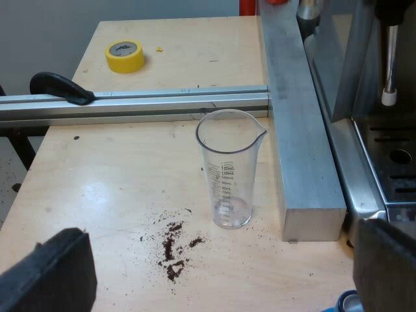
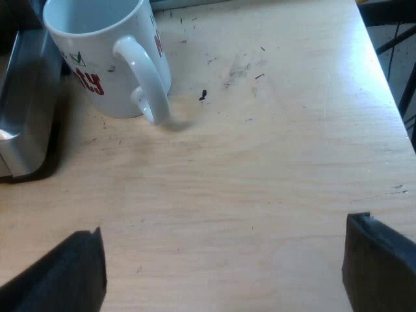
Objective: Place mug into machine
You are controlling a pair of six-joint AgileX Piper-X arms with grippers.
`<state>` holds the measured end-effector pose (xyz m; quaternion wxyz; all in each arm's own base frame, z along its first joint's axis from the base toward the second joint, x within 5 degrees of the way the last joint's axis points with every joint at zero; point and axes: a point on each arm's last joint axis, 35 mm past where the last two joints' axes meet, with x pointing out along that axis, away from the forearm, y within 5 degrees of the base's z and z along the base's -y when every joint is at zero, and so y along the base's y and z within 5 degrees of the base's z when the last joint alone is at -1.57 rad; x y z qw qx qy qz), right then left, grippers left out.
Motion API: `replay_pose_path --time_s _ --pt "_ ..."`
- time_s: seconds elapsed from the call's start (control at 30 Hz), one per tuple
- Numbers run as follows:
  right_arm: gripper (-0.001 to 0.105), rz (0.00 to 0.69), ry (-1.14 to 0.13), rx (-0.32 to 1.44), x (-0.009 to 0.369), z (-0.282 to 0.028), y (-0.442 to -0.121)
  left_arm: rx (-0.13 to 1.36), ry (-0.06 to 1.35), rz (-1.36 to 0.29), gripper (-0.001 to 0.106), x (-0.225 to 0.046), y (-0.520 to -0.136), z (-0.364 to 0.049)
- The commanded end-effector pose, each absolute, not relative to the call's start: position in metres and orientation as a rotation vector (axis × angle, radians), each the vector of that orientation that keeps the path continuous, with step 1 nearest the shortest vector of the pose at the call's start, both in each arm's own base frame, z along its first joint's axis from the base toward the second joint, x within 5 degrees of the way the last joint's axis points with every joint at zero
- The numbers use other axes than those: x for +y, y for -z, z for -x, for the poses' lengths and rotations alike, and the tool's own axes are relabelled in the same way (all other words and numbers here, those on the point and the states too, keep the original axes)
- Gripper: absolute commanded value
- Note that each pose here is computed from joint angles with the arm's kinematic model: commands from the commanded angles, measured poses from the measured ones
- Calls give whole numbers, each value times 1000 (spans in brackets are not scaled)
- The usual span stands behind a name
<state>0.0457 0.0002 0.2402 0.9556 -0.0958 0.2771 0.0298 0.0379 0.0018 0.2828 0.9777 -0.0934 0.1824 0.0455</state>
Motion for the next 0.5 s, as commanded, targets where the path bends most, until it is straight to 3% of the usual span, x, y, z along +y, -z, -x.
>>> replay_pose_path --time_s 0.03,0.37,0.5 --pt "75 202 -65 554 0 -46 -243 367 -84 189 81 1 -284 -40" --pt "75 182 -59 555 0 -46 -243 370 -66 193 81 1 -284 -40" --pt "75 172 -103 545 2 -46 -245 384 93 213 81 -5 -284 -40"
